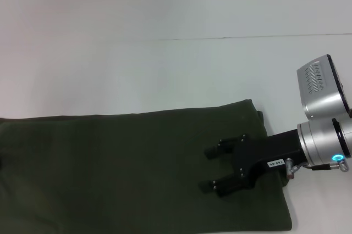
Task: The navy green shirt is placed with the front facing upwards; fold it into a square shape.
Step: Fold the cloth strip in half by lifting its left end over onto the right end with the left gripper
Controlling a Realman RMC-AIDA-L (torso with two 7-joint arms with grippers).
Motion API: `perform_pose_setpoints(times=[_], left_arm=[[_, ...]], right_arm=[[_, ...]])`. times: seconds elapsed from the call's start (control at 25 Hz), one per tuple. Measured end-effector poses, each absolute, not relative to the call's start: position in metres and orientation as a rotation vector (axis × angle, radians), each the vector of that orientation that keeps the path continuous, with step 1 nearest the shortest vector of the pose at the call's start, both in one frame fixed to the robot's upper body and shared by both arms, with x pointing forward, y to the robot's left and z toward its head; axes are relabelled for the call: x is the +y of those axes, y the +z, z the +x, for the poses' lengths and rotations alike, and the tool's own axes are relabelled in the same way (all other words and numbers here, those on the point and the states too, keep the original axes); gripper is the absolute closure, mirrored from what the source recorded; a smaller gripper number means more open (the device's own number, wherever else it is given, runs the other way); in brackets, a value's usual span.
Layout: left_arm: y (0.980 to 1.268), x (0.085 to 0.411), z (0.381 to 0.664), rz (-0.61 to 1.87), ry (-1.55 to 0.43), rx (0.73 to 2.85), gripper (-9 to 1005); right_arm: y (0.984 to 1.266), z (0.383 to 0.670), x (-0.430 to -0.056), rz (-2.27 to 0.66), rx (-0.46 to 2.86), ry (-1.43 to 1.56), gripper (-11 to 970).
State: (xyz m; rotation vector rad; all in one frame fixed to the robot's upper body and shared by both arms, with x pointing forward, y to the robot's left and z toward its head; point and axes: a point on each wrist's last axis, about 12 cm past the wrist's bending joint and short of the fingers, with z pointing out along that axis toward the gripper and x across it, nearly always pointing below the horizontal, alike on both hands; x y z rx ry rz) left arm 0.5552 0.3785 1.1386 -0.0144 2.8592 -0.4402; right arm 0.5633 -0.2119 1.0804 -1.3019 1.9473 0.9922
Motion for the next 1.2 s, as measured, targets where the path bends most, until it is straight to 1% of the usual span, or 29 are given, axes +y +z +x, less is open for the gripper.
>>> perform_pose_setpoints(times=[0.2,0.36,0.56,0.72,0.8,1.04,1.2], left_arm=[[1.134,0.379,0.555,-0.029,-0.395,2.874,866],[1.135,0.379,0.553,-0.022,-0.359,2.879,683],[1.150,0.386,0.551,-0.047,-0.288,2.816,451],[1.165,0.385,0.547,-0.037,-0.277,2.781,423],[1.167,0.380,0.546,-0.016,-0.349,2.790,408],[1.153,0.363,0.552,0.036,-0.664,2.777,373],[1.139,0.364,0.555,0.019,-0.733,2.787,374]], right_arm=[[1.081,0.563,-0.212,-1.302,1.948,0.994,59],[1.081,0.563,-0.212,-1.301,1.949,0.993,60],[1.081,0.564,-0.213,-1.302,1.948,0.989,60],[1.082,0.564,-0.213,-1.297,1.950,0.993,59],[1.081,0.564,-0.214,-1.294,1.952,0.991,59],[1.081,0.563,-0.215,-1.290,1.956,0.987,60],[1.081,0.564,-0.216,-1.289,1.956,0.987,60]])
